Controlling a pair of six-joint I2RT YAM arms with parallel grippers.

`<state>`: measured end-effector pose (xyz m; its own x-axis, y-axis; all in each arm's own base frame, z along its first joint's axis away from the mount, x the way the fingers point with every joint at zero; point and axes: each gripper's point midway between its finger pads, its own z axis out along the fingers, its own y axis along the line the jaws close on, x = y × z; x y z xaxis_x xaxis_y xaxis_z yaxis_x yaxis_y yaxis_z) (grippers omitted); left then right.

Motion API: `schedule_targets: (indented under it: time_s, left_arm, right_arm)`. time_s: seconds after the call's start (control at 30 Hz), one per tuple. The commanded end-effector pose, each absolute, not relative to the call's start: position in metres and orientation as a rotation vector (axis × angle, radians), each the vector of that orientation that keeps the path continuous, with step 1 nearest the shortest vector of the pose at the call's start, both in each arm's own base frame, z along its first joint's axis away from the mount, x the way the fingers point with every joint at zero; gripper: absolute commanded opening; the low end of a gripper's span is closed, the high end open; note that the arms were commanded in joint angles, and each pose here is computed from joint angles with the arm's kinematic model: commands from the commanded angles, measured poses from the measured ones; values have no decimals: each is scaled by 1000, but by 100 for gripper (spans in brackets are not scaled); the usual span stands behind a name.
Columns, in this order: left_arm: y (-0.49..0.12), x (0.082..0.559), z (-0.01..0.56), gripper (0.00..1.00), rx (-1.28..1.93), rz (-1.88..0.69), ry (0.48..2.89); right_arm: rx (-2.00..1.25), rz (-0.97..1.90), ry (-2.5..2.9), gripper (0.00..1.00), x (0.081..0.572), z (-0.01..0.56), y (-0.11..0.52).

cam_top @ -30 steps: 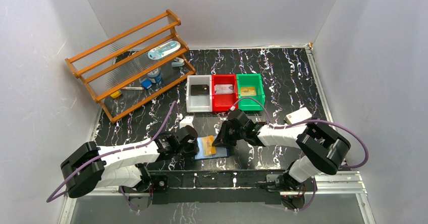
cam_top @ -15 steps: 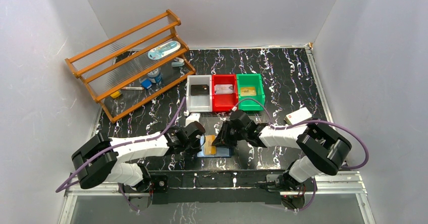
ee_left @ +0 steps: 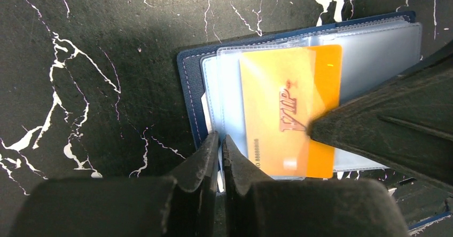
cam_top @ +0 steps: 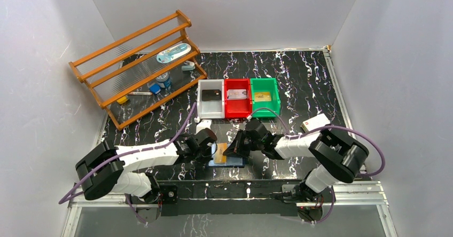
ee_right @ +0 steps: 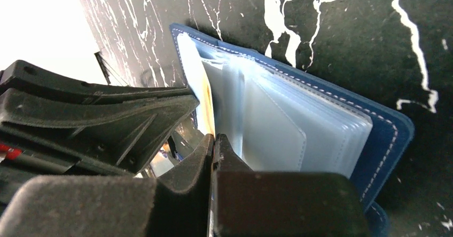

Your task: Take the credit cards out of the card holder

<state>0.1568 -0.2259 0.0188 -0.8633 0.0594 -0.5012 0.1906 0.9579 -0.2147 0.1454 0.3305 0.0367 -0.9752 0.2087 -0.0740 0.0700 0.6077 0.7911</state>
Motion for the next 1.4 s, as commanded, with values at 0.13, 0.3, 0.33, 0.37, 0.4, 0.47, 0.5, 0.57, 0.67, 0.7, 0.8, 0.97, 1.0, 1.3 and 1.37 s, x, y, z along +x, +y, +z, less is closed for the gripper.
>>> schedule_targets:
  time_s: [0.13, 0.3, 0.33, 0.37, 0.4, 0.47, 0.5, 0.57, 0.67, 0.7, 0.8, 0.97, 1.0, 1.3, 1.37]
  left_arm:
    - [-183, 133, -4, 2, 246, -155, 2707]
    - [-184, 134, 1, 3, 244, -160, 2699]
    - [-186, 134, 4, 4, 245, -171, 2695]
    - [-188, 136, 9, 6, 248, -181, 2689]
    - [-192, 137, 15, 8, 257, -200, 2686]
    - [-211, 140, 41, 11, 300, -289, 2667]
    - [-222, 143, 57, 13, 316, -351, 2644]
    - [-240, 151, 85, 21, 307, -456, 2577]
    - [-258, 166, 111, 35, 316, -547, 2465]
    - [-261, 168, 111, 38, 324, -565, 2444]
    - [-267, 170, 94, 36, 286, -568, 2472]
    - [-264, 156, 41, 30, 199, -561, 2615]
    - [-263, 155, 34, 30, 173, -569, 2624]
    - [-240, 150, 7, 28, 103, -514, 2664]
    - [-239, 149, 6, 27, 103, -512, 2669]
  right_arm:
    - [184, 1174, 2653, 6, 151, 38, 306]
    - [165, 1202, 2664, 8, 148, 44, 304]
    - [162, 1207, 2664, 8, 148, 45, 305]
    - [160, 1213, 2663, 8, 147, 46, 306]
    - [163, 1215, 2660, 8, 148, 48, 306]
    - [172, 1208, 2661, 8, 148, 47, 305]
    - [173, 1208, 2660, 8, 148, 47, 305]
    - [173, 1215, 2658, 8, 149, 47, 305]
    - [170, 1229, 2663, 8, 149, 47, 308]
    - [177, 1225, 2668, 8, 149, 46, 308]
    - [220, 1198, 2656, 9, 152, 43, 303]
    - [235, 1184, 2650, 9, 153, 43, 299]
    - [235, 1184, 2655, 9, 152, 42, 299]
    - [202, 1233, 2659, 12, 150, 50, 305]
    - [196, 1243, 2652, 13, 151, 54, 306]
